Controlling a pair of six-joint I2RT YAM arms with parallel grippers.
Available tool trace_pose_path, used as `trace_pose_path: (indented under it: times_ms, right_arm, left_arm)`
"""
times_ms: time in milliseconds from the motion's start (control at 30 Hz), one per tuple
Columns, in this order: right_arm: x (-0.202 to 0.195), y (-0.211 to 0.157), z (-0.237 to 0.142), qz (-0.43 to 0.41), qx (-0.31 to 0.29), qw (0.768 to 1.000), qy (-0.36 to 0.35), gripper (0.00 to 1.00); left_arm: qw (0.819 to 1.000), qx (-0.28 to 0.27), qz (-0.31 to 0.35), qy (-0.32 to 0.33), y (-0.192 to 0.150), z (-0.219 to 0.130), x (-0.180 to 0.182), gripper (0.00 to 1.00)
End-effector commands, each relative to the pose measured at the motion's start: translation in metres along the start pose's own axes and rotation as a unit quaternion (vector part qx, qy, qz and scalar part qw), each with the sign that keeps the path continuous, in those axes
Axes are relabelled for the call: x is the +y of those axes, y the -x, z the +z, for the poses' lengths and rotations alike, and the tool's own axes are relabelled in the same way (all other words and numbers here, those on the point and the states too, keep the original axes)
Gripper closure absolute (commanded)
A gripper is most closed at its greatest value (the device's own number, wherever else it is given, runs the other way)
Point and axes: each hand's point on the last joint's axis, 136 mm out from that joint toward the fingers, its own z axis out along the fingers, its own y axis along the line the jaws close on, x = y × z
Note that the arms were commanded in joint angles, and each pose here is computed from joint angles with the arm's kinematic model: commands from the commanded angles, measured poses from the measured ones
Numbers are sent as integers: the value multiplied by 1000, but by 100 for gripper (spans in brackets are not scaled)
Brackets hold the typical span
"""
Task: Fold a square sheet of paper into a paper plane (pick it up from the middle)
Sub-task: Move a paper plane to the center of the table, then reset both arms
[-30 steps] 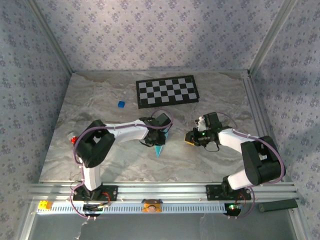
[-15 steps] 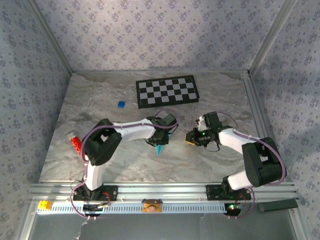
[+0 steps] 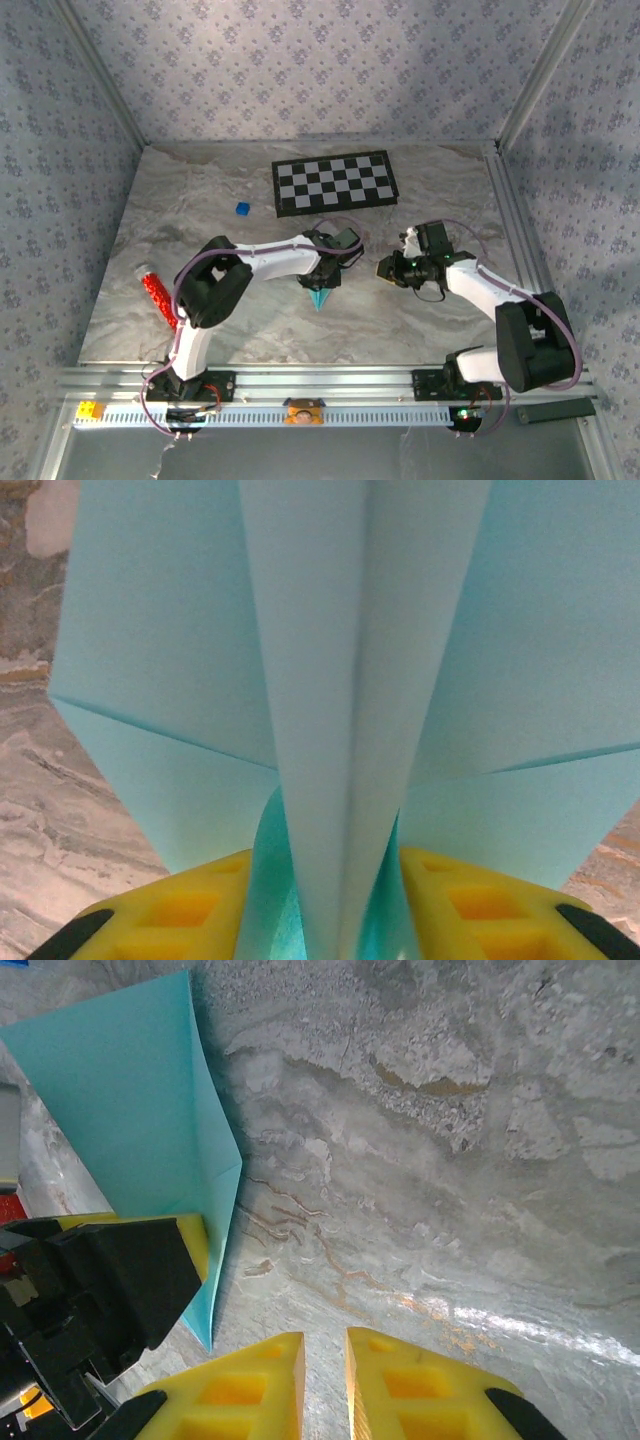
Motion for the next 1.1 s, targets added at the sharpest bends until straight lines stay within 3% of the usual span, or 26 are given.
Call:
trace_pose_path:
  times_ms: [0,400,867,967,1067]
  right_arm:
    - [-1,0,-6,-7,-3,1000,-3,81]
    - [5,8,-17,-20,-22,1000,-8,80]
    - [4,25,-44,-39,-68,996,-40,77]
    - [4,33,-56,-50,-91,993,-56,77]
    - [1,48,-78,-83,-146,981,-100,66]
  left_arm:
    - [999,16,-13,42,-11,15,14,63]
    - [999,-18,-37,-14,14,-27,-6,61]
    - [996,-65,-48,-41,31,-72,1,54]
    - [993,-101,-48,-41,39,-92,10,55]
    - [985,-160,-43,-53,53,-117,25,49]
